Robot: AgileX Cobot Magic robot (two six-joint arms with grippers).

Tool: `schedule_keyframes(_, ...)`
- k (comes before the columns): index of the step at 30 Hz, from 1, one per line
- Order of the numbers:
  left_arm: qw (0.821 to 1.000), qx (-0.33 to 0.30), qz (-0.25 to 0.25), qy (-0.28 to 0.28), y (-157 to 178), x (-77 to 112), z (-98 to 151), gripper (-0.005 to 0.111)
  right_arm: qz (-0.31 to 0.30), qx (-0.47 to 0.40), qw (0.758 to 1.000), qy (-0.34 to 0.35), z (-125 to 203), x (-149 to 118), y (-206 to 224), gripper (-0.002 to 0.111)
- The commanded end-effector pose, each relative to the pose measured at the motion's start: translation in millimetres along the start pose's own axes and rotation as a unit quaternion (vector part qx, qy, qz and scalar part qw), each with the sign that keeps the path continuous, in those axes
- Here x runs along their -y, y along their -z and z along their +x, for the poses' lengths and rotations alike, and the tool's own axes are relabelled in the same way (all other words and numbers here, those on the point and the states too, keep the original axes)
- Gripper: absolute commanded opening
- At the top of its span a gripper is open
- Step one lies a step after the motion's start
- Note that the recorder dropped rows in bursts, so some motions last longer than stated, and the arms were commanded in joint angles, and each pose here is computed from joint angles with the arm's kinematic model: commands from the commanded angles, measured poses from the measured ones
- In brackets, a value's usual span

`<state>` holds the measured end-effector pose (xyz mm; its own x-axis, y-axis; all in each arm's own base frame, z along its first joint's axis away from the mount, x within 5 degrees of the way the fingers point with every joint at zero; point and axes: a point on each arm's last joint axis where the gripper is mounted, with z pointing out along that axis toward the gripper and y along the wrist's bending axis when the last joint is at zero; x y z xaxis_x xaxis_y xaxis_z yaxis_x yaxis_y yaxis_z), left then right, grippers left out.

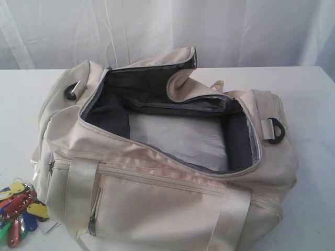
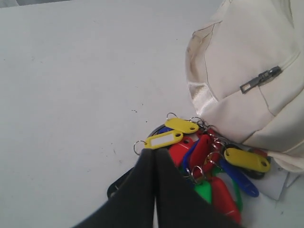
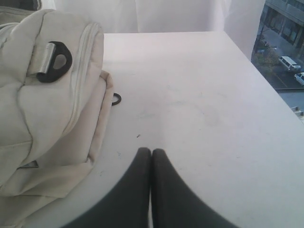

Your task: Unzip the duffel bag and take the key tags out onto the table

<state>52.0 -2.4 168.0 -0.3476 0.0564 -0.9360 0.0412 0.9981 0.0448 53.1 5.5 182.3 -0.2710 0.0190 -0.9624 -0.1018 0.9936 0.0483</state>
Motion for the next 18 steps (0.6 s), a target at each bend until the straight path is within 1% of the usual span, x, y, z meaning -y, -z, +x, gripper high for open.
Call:
schedule_keyframes(1, 0.999, -0.001, 0.003, 0.047, -0.2, 0.7, 1.4, 0.0, 0.001, 0.008, 1.0, 0.008, 0.0, 0.2, -0.1, 0.0)
schedule_keyframes(18, 0.999, -0.001, 0.003, 0.047, -0.2, 0.7, 1.4, 0.0, 0.001, 0.008, 1.0, 0.007, 0.0, 0.2, -0.1, 0.0)
